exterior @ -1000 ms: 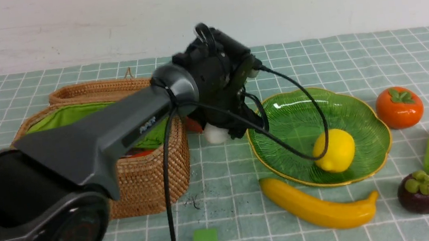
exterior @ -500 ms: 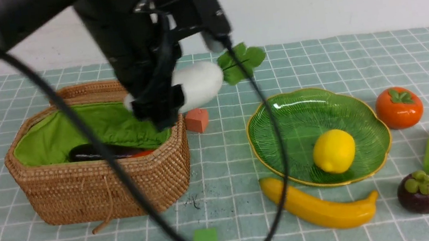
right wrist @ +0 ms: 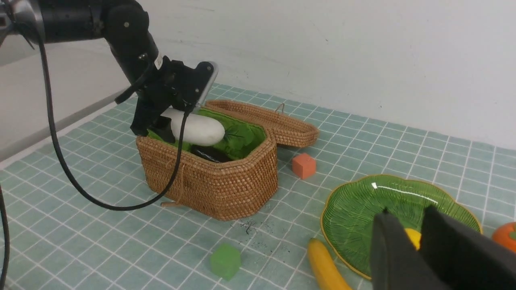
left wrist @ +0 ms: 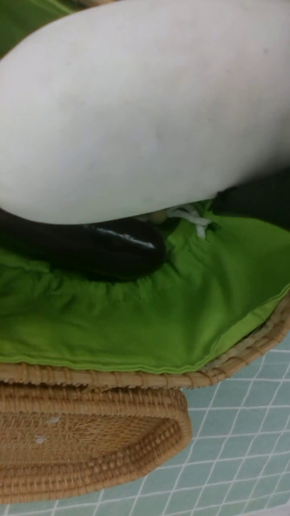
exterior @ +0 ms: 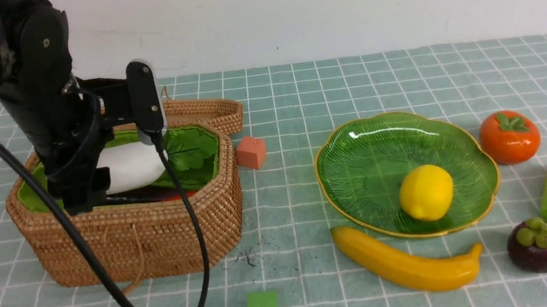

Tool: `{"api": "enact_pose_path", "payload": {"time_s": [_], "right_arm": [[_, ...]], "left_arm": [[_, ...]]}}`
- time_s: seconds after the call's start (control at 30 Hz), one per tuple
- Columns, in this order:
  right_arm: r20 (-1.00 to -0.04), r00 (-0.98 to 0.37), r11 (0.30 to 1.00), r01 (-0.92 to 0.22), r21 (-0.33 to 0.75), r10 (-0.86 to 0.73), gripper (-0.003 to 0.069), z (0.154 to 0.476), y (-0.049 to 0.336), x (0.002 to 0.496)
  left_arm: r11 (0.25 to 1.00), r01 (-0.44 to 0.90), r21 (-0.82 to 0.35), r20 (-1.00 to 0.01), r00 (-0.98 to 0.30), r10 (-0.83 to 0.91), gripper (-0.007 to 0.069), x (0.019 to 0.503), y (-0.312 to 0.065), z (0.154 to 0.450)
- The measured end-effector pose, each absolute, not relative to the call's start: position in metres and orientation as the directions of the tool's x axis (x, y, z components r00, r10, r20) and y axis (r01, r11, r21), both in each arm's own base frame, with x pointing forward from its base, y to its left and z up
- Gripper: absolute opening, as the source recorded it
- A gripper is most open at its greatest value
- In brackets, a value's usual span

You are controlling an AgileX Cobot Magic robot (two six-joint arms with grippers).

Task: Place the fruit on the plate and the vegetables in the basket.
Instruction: Take a daikon with your left arm and place it on the basket on the left, then use the right arm to grab a banana and put it into the right plate

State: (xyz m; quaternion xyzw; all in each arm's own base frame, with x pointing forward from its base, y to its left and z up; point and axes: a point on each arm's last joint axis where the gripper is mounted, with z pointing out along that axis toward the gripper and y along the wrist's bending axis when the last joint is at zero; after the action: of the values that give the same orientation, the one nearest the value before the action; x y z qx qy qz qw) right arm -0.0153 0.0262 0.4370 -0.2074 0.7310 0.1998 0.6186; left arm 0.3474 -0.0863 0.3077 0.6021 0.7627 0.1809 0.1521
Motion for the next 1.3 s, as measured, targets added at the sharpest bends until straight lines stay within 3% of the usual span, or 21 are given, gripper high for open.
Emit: {"api": "enact_pose_path", "payload": {"time_s": [0.17, 0.33, 0.47, 0.57, 0.67, 0.8, 0.83, 0.97, 1.1, 1.13, 1.2, 1.3], "right_arm": [[-0.987, -0.148, 0.834, -0.551, 0.036, -0.055, 0.0123, 0.437, 0.026, -0.015], [-0.983, -0.171, 0.831, -0.555, 0.044, -0.062, 0.0123, 0.436, 0.028, -0.012], [-0.968, -0.233, 0.825, -0.562, 0.059, -0.089, 0.0126, 0.433, 0.031, -0.002], [-0.959, -0.265, 0.823, -0.564, 0.067, -0.103, 0.0127, 0.432, 0.033, 0.003], [-0.945, -0.304, 0.822, -0.564, 0.079, -0.118, 0.0127, 0.430, 0.035, 0.012], [-0.881, -0.443, 0.821, -0.558, 0.125, -0.167, 0.0127, 0.422, 0.046, 0.048], [-0.858, -0.481, 0.821, -0.554, 0.138, -0.180, 0.0127, 0.419, 0.049, 0.059], [-0.787, -0.579, 0.825, -0.537, 0.175, -0.211, 0.0127, 0.408, 0.058, 0.094], [-0.695, -0.664, 0.821, -0.538, 0.192, -0.274, 0.0127, 0.389, 0.070, 0.135], [-0.661, -0.683, 0.812, -0.551, 0.190, -0.309, 0.0127, 0.379, 0.076, 0.150], [-0.635, -0.690, 0.801, -0.571, 0.182, -0.348, 0.0127, 0.371, 0.083, 0.161], [-0.574, -0.652, 0.732, -0.669, 0.128, -0.495, 0.0129, 0.348, 0.105, 0.185]], "left_arm": [[0.259, 0.841, 0.475, -0.030, -0.279, 0.960, 0.0496, 0.349, -0.085, 0.308], [0.342, 0.795, 0.501, -0.043, -0.372, 0.927, 0.0603, 0.350, -0.081, 0.310], [0.473, 0.727, 0.498, -0.124, -0.481, 0.868, 0.0616, 0.348, -0.080, 0.314], [0.624, 0.646, 0.441, -0.268, -0.569, 0.778, 0.0557, 0.339, -0.089, 0.325], [0.754, 0.554, 0.353, -0.430, -0.620, 0.657, 0.0412, 0.323, -0.105, 0.345], [0.876, 0.444, 0.188, -0.630, -0.630, 0.454, 0.0048, 0.281, -0.129, 0.387], [0.889, 0.432, 0.148, -0.671, -0.617, 0.411, 0.0003, 0.266, -0.131, 0.400], [0.893, 0.441, 0.090, -0.749, -0.562, 0.353, -0.0013, 0.226, -0.128, 0.420], [0.881, 0.472, 0.021, -0.815, -0.502, 0.289, -0.0013, 0.171, -0.110, 0.411], [0.873, 0.488, -0.016, -0.826, -0.498, 0.263, -0.0013, 0.153, -0.103, 0.393], [0.864, 0.502, -0.040, -0.847, -0.476, 0.238, -0.0013, 0.138, -0.095, 0.386], [0.836, 0.538, -0.106, -0.893, -0.422, 0.158, -0.0013, 0.094, -0.070, 0.351]]}}
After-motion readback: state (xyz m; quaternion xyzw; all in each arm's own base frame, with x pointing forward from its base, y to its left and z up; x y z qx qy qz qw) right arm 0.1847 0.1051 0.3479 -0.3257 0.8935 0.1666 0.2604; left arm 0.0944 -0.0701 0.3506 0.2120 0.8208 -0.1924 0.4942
